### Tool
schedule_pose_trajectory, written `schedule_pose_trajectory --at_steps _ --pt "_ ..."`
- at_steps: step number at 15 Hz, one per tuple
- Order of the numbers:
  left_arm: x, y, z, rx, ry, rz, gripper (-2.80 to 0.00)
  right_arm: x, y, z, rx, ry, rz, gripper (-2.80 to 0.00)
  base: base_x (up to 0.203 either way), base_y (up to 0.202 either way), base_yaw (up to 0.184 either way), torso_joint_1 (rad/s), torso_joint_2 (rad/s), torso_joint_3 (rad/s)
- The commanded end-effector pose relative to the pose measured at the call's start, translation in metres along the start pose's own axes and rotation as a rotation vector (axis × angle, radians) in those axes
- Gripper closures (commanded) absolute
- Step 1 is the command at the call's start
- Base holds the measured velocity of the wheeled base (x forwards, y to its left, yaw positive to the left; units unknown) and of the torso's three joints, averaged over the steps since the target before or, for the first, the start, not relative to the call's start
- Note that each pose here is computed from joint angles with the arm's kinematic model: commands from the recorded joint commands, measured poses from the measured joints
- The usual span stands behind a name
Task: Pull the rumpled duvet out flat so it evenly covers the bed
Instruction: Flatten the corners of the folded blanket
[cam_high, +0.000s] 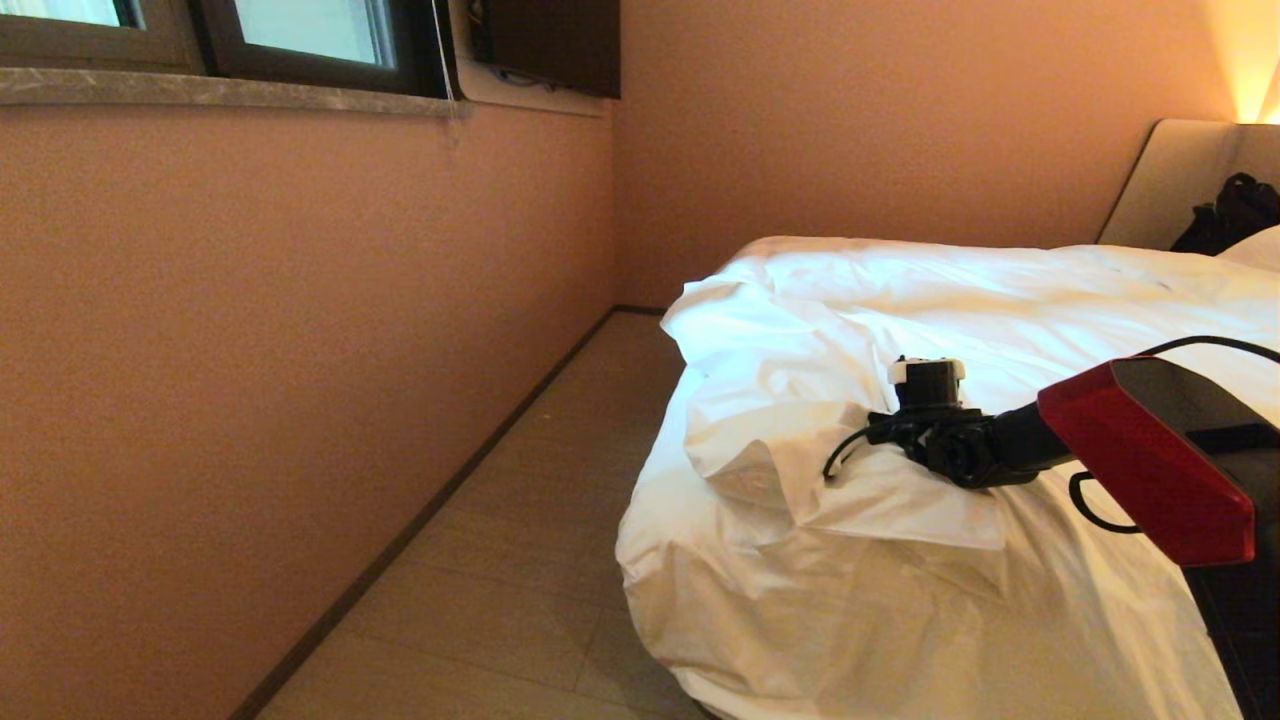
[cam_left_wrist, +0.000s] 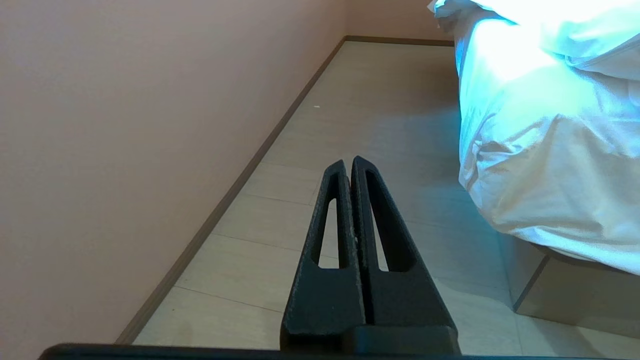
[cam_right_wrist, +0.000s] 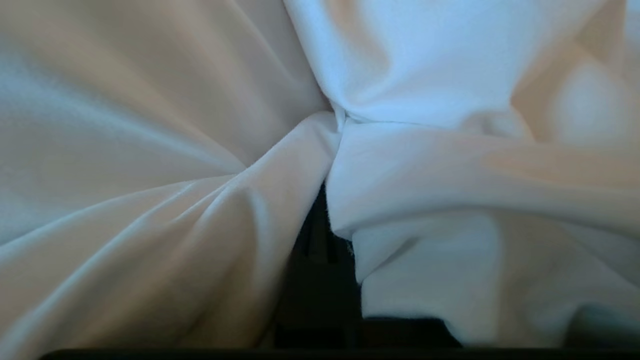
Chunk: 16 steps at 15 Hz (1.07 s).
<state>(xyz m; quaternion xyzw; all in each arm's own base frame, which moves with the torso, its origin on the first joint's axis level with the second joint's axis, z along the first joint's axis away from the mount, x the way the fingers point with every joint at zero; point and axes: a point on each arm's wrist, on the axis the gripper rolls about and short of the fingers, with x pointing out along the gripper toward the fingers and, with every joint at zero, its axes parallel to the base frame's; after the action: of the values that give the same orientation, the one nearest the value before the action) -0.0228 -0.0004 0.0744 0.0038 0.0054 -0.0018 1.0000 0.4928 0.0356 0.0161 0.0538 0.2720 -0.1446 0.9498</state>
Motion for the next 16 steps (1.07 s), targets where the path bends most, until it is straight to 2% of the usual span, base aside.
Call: schedule_pose_trajectory --at_steps 1,6,7,13,16 --pt "0.0 0.0 0.0 0.0 0.0 0.001 0.0 0.004 0.0 -0.007 -0.007 0.018 -0.004 0.0 0.0 0.0 0.0 0.0 0.0 0.0" --pt "0.0 0.0 0.0 0.0 0.0 0.001 0.0 0.003 0.0 -0.007 -0.007 0.02 -0.003 0.0 0.0 0.0 0.0 0.0 0.0 0.0" --pt "0.0 0.0 0.0 0.0 0.0 0.001 0.0 0.003 0.0 -0.007 -0.006 0.021 -0.004 -2.8 0.0 0.0 0.0 0.0 0.0 0.0" --pt "0.0 0.0 0.0 0.0 0.0 0.001 0.0 -0.024 -0.001 0.023 0.014 -0.036 0.015 -2.8 0.0 0.0 0.0 0.0 0.0 0.0" --pt "0.0 0.0 0.0 0.0 0.0 0.001 0.0 -0.048 -0.003 0.04 0.004 -0.003 0.013 -2.8 0.0 0.0 0.0 0.0 0.0 0.0"
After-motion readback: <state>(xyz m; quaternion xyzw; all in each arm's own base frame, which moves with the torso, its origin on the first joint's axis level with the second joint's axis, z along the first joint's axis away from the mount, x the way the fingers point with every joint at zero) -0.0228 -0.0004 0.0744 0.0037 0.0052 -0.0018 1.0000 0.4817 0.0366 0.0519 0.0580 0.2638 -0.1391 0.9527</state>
